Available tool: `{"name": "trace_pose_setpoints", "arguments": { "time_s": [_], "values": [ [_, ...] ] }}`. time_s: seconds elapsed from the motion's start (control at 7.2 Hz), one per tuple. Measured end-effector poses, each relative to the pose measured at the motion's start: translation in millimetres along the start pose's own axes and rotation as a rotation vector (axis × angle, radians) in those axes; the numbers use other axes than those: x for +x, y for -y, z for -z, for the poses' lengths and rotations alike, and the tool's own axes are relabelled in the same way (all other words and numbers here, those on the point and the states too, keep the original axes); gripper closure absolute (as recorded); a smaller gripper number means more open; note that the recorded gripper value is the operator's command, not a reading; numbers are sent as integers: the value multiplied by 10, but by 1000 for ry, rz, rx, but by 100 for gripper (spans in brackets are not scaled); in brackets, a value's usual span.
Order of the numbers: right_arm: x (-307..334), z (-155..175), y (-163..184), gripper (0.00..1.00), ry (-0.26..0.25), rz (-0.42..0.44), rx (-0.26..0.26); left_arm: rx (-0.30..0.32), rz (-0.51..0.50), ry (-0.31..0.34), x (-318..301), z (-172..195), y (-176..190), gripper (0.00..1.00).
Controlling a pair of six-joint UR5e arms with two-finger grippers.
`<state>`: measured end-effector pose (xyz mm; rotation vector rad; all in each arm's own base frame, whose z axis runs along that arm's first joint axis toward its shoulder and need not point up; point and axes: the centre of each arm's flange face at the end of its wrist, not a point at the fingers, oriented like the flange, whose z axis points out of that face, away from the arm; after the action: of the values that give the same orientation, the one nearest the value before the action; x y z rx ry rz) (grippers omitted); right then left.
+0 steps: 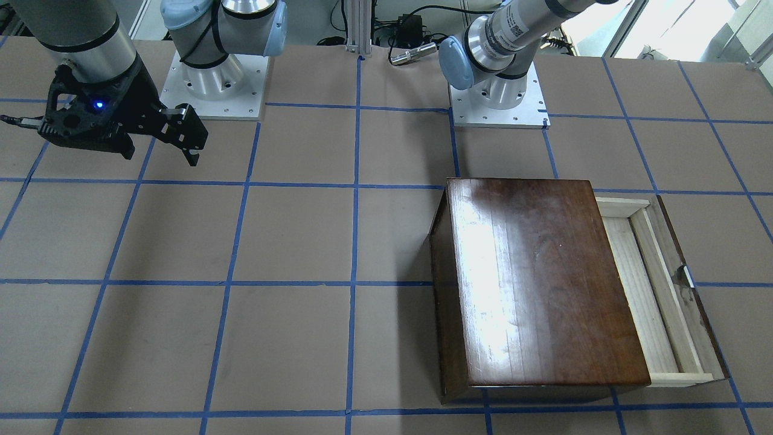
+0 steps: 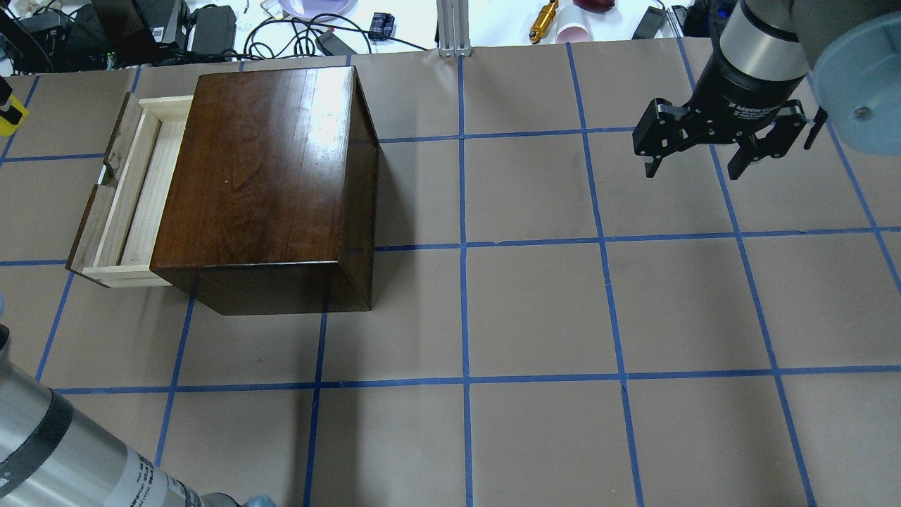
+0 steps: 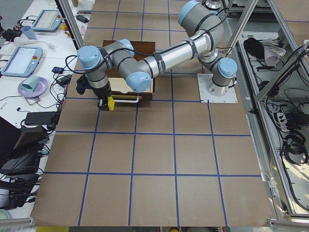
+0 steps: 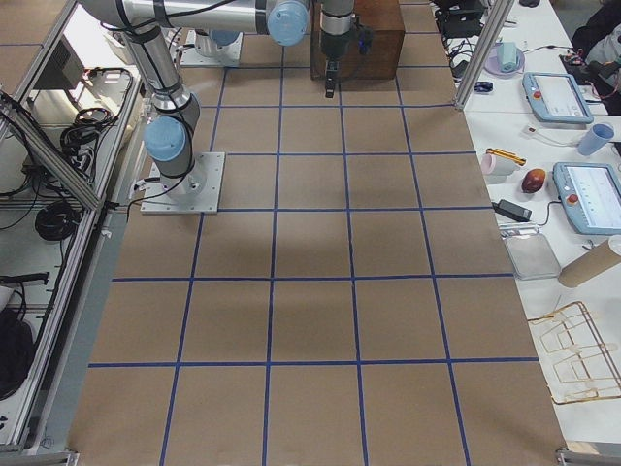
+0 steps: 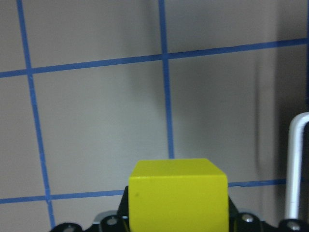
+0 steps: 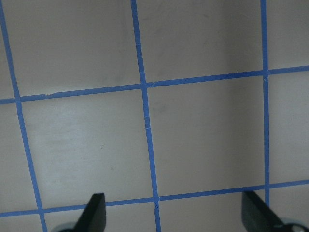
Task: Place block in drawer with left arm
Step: 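Carry the yellow cube over the open drawer and lower it inside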
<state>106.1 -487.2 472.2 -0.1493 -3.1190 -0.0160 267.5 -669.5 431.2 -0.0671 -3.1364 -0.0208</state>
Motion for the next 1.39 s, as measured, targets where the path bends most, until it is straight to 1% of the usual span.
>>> {"name": "trace_pose_setpoints", "arguments": {
  "time_s": [0.28,0.56,0.83,1.11,1.39],
  "values": [
    [-2,-1,-1,0,0,0,0,-19,44,-34,685,-47,38,100],
    [-2,-2,-1,0,0,0,0,-51,55,-49,1049,-185,22,100],
    [-1,-3,-1,0,-1,0,0,-87,46,-65,1187,-385,-48,100],
    [-1,-1,-1,0,-1,0,0,-108,41,-78,1245,-545,-101,100],
    [-1,0,-1,0,-1,0,0,-102,42,-90,1274,-693,-119,100]
  ]
}}
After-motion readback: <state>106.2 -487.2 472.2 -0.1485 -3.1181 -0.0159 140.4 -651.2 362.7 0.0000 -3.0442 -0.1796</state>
